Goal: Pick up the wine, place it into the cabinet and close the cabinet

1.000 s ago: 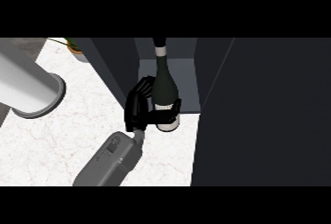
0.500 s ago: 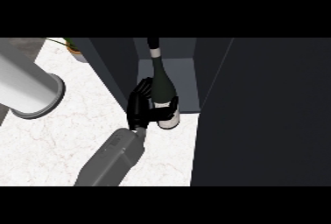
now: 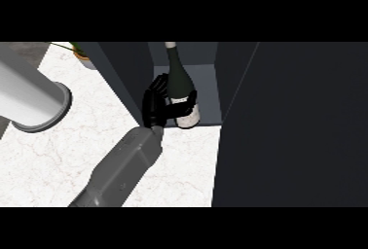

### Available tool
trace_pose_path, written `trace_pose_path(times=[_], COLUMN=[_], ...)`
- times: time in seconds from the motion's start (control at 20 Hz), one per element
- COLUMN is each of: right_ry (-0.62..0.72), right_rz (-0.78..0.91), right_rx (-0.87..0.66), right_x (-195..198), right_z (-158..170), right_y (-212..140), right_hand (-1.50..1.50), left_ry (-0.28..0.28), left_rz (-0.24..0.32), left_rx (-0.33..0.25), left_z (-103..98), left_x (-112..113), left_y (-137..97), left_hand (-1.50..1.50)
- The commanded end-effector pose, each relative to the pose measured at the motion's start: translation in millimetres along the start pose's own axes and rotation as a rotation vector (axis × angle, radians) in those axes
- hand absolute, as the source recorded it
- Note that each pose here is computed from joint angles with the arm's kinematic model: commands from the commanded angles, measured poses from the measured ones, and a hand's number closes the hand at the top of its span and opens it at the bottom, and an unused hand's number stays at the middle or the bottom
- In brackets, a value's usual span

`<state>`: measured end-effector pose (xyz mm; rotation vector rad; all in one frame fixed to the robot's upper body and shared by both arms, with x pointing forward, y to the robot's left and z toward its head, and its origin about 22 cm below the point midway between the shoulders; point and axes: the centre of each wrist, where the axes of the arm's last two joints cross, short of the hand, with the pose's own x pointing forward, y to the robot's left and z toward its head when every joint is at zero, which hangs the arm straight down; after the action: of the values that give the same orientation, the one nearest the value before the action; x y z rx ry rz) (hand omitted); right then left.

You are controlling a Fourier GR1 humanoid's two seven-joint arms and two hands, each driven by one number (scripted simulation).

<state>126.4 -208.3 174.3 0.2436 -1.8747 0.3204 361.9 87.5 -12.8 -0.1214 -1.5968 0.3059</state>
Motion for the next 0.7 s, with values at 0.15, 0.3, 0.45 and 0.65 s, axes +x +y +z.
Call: trace_pose_path(times=[0.15, 0.3, 0.45, 0.65], right_ry=[-0.069, -0.065, -0.056, -0.072], right_rz=[-0.059, -0.076, -0.097, -0.088], right_rx=[0.047, 0.044, 0.044, 0.052], right_x=[33.0, 27.8, 31.9, 21.7], right_z=[25.9, 20.2, 24.6, 21.1], right_y=[0.3, 3.5, 10.0, 5.2], right_hand=[-1.5, -1.5, -1.5, -1.5], left_ry=[0.003, -0.011, -0.014, -0.066], left_rz=[-0.005, -0.001, -0.013, -0.122], left_rx=[0.042, 0.037, 0.05, 0.079], left_z=[-32.2, -27.1, -43.9, -58.4], left_x=[20.9, 23.2, 26.9, 50.9], left_y=[-11.7, -22.5, -10.9, -35.7], left_hand=[1.5, 1.5, 1.5, 1.5])
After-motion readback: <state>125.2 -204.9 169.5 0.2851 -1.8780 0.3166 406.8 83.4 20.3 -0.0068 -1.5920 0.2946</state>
